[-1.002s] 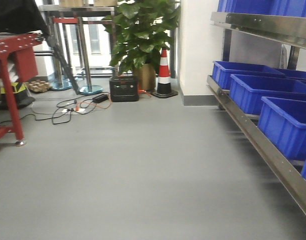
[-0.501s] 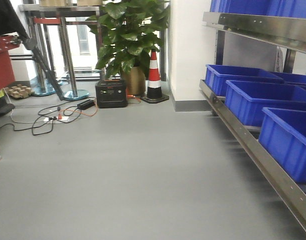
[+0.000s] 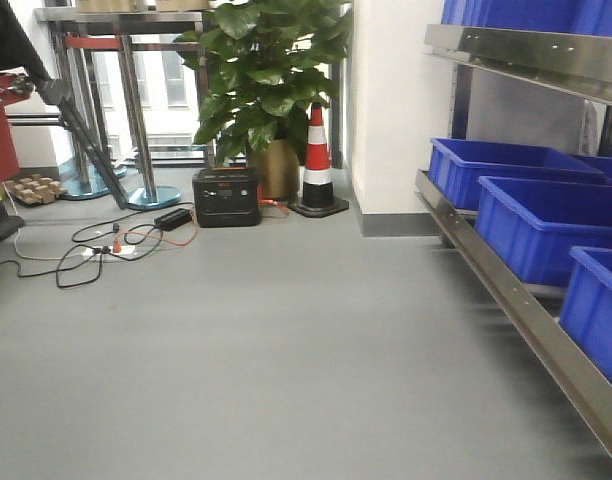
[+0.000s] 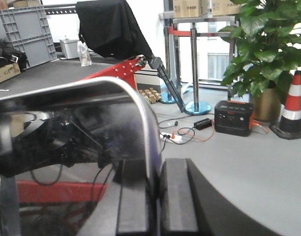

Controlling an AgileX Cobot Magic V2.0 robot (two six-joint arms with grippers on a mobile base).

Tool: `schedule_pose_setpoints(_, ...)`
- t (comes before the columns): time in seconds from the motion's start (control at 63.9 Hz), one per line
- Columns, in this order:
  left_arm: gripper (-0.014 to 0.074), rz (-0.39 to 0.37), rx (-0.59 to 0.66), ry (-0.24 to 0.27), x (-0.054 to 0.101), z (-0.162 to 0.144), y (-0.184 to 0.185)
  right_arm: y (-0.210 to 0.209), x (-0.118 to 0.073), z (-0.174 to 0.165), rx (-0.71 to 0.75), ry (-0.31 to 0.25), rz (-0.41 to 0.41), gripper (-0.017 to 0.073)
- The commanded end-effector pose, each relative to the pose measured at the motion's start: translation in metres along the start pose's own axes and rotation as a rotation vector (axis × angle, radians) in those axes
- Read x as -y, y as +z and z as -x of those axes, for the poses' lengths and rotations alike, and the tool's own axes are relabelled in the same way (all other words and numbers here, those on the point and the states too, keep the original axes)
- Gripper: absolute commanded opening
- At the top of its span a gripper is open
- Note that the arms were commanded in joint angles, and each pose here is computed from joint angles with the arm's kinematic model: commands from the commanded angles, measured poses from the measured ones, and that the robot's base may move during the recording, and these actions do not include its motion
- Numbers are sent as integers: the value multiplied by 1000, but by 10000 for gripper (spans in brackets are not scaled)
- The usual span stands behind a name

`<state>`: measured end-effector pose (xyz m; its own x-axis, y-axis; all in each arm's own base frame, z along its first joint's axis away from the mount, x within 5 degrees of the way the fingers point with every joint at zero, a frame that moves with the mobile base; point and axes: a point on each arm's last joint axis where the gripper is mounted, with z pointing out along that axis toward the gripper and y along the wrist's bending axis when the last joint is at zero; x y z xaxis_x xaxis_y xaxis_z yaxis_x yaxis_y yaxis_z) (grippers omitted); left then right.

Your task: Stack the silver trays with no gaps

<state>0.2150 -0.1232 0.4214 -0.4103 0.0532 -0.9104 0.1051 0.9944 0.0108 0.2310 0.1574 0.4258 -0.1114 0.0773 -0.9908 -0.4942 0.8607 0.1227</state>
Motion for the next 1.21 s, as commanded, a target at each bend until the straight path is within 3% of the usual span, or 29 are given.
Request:
schedule_pose_setpoints(0.0,-16,-200,131,24,25,11,-2,-6,-34,17,171,38,297,-66)
schedule_pose_setpoints(0.548,-16,-202,134,24,25,12,-2,-2,-25,13,130,34,226,-66)
schedule_pose_setpoints(0.94,-16,-202,134,24,25,12,-2,1,1,16,139,32,126,-66)
schedule_pose_setpoints(1.19,-16,-202,134,24,25,12,-2,1,3,16,140,32,119,-66)
